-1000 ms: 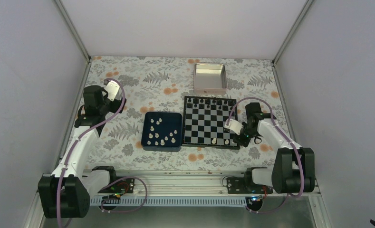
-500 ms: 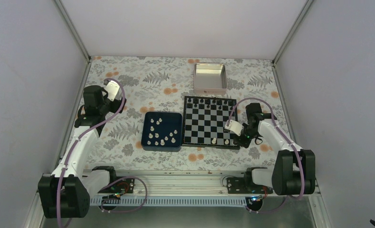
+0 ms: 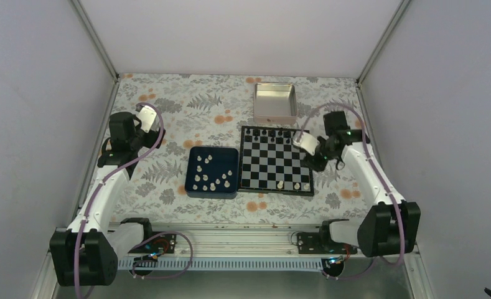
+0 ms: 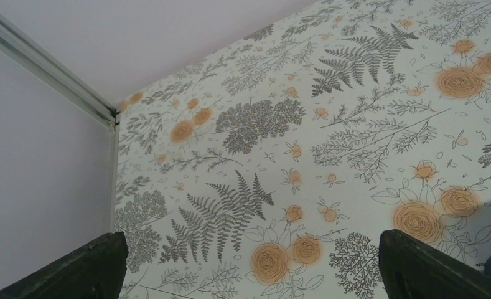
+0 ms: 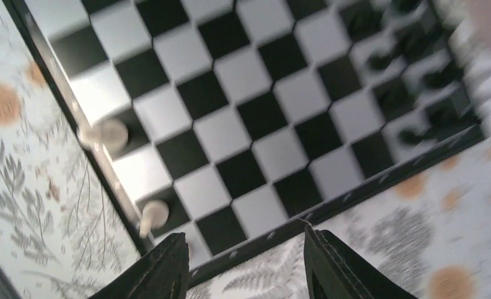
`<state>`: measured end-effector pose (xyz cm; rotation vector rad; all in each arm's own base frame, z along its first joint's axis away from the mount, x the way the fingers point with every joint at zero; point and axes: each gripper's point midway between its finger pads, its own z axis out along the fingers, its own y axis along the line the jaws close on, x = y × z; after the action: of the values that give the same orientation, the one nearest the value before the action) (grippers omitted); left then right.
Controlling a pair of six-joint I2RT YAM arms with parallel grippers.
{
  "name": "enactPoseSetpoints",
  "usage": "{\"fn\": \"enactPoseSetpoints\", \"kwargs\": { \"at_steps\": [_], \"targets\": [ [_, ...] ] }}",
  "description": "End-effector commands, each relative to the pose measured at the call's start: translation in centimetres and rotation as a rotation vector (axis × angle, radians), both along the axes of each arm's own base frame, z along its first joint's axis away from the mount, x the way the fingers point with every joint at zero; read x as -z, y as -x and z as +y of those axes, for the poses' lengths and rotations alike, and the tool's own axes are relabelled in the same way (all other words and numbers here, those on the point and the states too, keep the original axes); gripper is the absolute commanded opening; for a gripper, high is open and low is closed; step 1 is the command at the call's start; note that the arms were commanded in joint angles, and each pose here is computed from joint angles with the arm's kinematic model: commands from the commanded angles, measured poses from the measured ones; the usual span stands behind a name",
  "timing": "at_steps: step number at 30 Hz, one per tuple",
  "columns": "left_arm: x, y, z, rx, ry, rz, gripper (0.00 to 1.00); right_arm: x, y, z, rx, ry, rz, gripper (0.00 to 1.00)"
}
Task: Set up the chess pieces on the board
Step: Pick up the chess piece from the storage box.
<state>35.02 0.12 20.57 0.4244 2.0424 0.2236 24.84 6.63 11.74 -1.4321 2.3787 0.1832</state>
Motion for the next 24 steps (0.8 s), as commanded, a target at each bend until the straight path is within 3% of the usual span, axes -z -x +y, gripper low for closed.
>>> {"fn": "enactPoseSetpoints", "kwargs": {
  "at_steps": [1,7,12,16,24],
  "targets": [
    [-1.7,-0.5,-0.2,0.008,0.027,-0.045,1.0,-4.2,-1.8,5.4,-0.064,-0.079,-0.04,0.49],
    [-1.7,-0.5,-0.4,0.016,0.033,-0.045,1.0,-6.9,-2.7,17.1,-0.246,-0.097,-0.09,0.49],
    [-1.6,-0.6,-0.5,0.02,0.035,-0.044,1.0,-5.9,-4.4,24.6,-0.343,-0.095,-0.116,0.48],
    [-1.4,-0.5,-0.6,0.028,0.042,-0.041,1.0,-4.1,-4.9,29.0,-0.411,-0.088,-0.08,0.46],
    [-1.4,-0.3,-0.7,0.03,0.045,-0.042,1.0,1.3,-1.6,34.2,-0.541,-0.019,0.025,0.43]
  ]
}}
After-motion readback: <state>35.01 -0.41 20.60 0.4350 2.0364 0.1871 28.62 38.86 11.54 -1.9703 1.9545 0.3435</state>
